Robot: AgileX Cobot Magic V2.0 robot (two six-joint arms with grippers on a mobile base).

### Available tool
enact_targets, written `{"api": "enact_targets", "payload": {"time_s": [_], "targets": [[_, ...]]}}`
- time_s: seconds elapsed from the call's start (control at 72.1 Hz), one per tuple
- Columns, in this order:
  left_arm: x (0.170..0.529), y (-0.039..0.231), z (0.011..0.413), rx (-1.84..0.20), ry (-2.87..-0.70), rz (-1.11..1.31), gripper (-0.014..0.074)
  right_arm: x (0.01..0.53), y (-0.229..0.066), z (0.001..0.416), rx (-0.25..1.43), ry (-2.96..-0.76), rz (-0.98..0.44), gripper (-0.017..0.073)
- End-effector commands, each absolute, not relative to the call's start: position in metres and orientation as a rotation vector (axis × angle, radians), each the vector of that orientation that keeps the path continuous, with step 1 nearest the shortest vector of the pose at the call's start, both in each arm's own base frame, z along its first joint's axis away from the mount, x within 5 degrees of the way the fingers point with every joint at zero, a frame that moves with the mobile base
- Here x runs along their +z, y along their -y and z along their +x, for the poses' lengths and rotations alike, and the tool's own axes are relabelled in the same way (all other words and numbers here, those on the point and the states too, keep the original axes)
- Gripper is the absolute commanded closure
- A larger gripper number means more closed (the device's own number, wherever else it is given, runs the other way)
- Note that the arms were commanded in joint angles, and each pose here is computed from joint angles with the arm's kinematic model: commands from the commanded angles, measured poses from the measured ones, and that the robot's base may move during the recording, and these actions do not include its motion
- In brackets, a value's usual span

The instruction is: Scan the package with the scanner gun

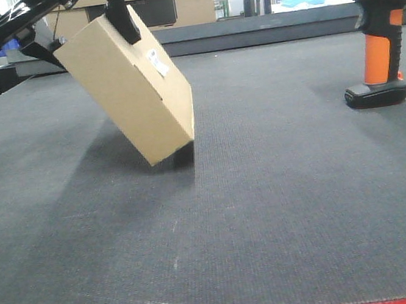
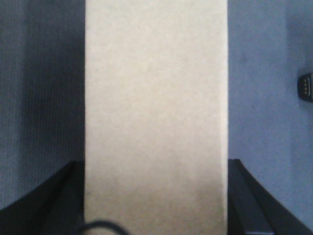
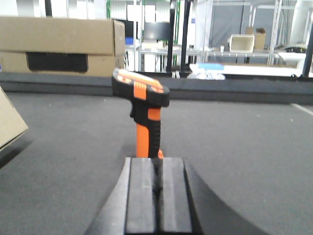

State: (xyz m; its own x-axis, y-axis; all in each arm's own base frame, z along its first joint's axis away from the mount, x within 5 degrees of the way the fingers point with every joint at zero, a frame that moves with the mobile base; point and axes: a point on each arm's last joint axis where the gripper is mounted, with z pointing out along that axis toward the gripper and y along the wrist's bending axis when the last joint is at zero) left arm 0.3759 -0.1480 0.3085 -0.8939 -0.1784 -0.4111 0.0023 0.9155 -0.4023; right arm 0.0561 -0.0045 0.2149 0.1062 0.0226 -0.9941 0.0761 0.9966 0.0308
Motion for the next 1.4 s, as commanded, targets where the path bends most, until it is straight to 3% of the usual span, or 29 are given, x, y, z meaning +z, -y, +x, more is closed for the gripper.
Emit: {"api": "enact_targets", "payload": {"time_s": [0.0, 0.319, 0.513, 0.666, 0.929, 1.109, 1.387], "targets": [[0.315, 0.149, 0.374, -0.577, -2.591, -0.138, 0.0704, 0.218, 0.005, 0.055, -0.046, -1.431, 0.082, 0.0728], [0.315, 0.149, 0.374, -0.581, -2.596, -0.140, 0.0704, 0.271, 0.003, 0.059, -0.028, -1.570, 0.075, 0.0728], [0.315, 0.149, 0.374, -0.581, -2.598, -0.140, 0.0704, 0.304, 0.006, 0.096, -0.024, -1.693, 0.081, 0.0728], [0.315, 0.149, 0.374, -0.582, -2.594, -0.140, 0.0704, 0.315, 0.010, 0.130, -0.034, -1.647, 0.089, 0.0728], [0.315, 0.149, 0.374, -0.582, -2.594, -0.140, 0.0704, 0.302, 0.015, 0.175, -0.048, -1.630, 0.097, 0.0728], [0.315, 0.149, 0.374, -0.582, -2.594, -0.140, 0.0704, 0.275, 0.020, 0.206, 0.056, -1.700, 0.275, 0.0728], [0.315, 0.149, 0.374, -0.582, -2.594, -0.140, 0.0704, 0.244, 0.005, 0.247, 0.144, -1.643, 0.286, 0.0728]]}}
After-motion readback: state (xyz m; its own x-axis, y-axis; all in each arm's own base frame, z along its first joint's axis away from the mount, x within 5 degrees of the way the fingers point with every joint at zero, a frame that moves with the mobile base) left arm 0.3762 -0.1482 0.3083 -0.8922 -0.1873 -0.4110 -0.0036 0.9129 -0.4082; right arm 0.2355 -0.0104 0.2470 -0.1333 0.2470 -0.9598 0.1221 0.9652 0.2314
